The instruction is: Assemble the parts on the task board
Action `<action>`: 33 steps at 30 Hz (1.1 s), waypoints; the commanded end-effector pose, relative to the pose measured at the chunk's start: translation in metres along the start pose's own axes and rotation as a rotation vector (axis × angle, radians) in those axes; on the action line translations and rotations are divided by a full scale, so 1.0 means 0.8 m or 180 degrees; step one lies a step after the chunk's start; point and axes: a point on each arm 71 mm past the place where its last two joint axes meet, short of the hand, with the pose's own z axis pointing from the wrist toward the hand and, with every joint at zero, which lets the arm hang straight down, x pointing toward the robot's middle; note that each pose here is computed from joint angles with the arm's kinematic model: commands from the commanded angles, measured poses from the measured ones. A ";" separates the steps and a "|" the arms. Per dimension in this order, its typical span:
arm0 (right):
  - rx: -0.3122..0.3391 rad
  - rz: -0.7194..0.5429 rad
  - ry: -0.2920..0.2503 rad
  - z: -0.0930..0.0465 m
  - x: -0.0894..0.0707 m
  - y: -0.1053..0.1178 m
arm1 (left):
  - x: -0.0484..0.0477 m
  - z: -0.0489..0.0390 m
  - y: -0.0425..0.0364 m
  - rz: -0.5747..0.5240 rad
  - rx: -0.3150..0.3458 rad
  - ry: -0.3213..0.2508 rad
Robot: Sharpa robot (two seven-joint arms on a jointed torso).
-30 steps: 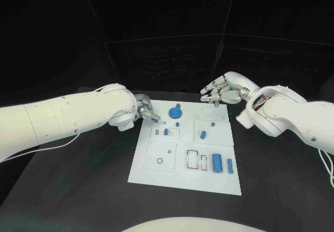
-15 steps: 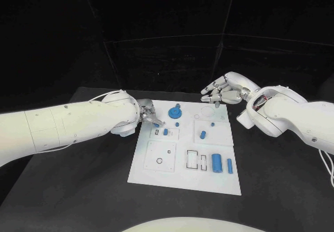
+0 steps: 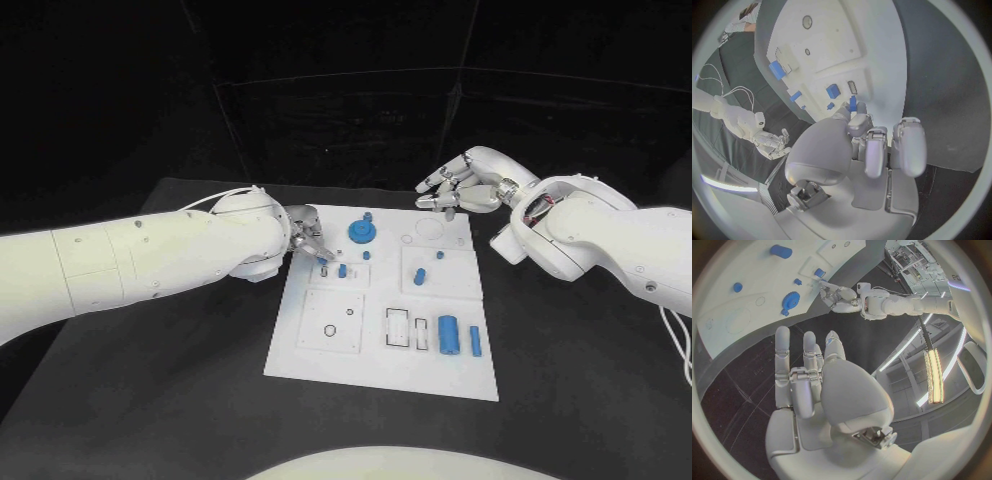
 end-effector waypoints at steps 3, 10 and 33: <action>-0.0029 -0.0024 0.0001 0.001 0.000 0.003 | 0.003 0.000 -0.0031 0.0203 0.0044 0.0033; -0.0033 -0.0040 -0.0002 0.001 0.000 0.002 | 0.005 0.001 -0.0030 0.0214 0.0044 0.0046; -0.0028 -0.0044 0.0017 0.001 0.000 0.001 | 0.016 -0.003 -0.0090 0.0227 0.0082 0.0085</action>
